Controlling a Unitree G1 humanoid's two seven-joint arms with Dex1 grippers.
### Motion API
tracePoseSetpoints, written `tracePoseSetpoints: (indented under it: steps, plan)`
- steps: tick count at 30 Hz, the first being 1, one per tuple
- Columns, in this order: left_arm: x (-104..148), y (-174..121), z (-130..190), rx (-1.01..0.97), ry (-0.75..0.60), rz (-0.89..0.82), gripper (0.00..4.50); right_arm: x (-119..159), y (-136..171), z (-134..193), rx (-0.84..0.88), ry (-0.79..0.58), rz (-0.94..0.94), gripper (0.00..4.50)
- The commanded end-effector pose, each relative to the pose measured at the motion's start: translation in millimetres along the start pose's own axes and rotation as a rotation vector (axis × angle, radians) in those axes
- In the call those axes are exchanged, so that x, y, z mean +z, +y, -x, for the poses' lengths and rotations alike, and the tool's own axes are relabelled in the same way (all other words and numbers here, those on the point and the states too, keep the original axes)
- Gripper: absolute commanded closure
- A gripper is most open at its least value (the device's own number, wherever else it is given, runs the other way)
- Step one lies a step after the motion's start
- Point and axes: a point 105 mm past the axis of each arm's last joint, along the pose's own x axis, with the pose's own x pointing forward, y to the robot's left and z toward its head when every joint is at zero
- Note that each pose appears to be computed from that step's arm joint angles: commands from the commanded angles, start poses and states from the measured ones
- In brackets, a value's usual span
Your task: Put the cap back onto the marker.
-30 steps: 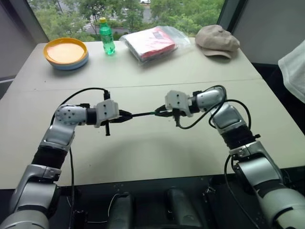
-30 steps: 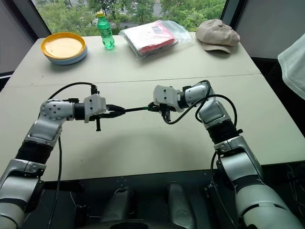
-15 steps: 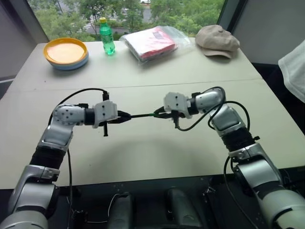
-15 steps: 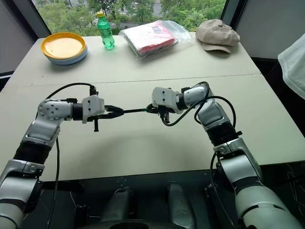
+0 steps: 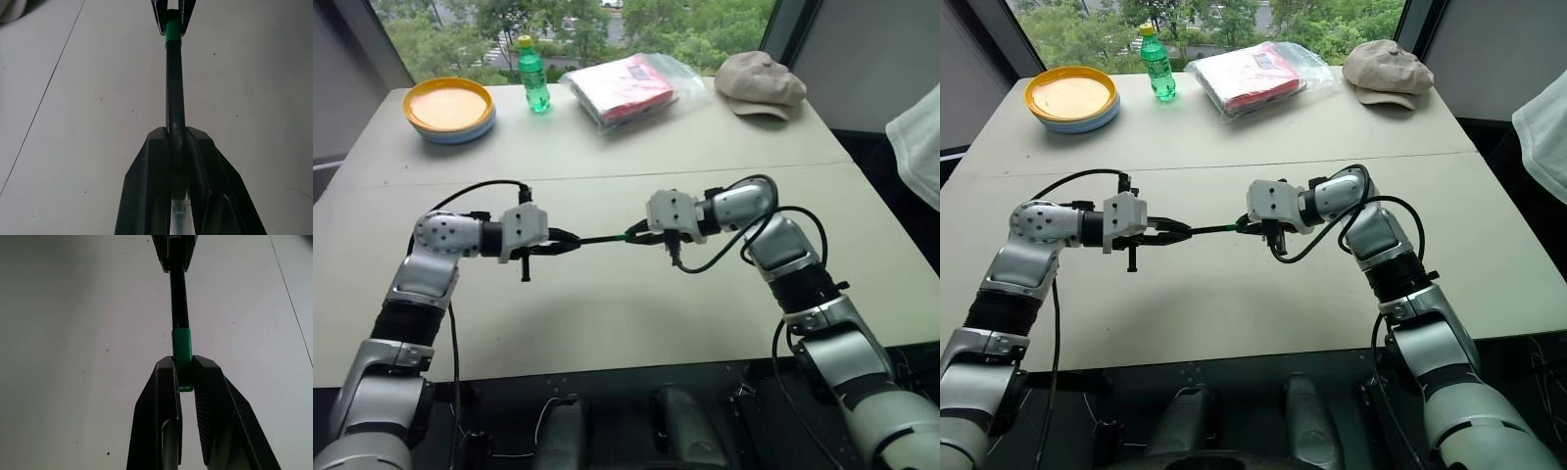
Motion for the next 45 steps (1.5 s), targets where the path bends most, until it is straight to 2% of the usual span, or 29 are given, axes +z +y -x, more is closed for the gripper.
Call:
tracePoseSetpoints:
  steps: [1,9,11,12,18,23,28,30,33,39,45]
  plan:
    - [24,5,-14,0.014,-0.073,-0.079,4.5,50,10,-20,0.064,-0.156,0.152,4.44]
    - [16,2,-5,0.057,-0.046,-0.049,4.5,29,2,-10,0.029,-0.084,0.131,4.44]
    - [11,-1,1,0.075,-0.028,-0.035,4.5,23,-2,-7,0.015,-0.063,0.129,3.55]
    - [9,-2,4,0.084,-0.02,-0.027,4.5,21,-4,-6,0.006,-0.055,0.126,3.25]
    - [-3,-13,19,0.128,0.03,0.02,4.5,13,-11,2,-0.022,-0.035,0.11,0.14]
    - [-10,-18,31,0.202,0.066,0.078,4.5,14,-15,10,-0.048,-0.054,0.077,0.06]
    - [-18,-1,55,0.461,0.108,0.227,4.5,16,-16,20,-0.094,-0.097,-0.01,0.06]
    - [-18,-1,63,0.535,0.097,0.324,4.5,15,-14,23,-0.109,-0.105,-0.043,0.06]
    - [-28,-1,78,0.678,0.151,0.43,4.5,12,-9,27,-0.135,-0.105,-0.083,0.06]
    - [-48,-18,107,0.973,0.214,0.756,4.5,10,2,28,-0.173,-0.123,-0.165,0.06]
    - [-62,-44,117,1.163,0.293,0.935,4.5,9,8,29,-0.189,-0.122,-0.2,0.06]
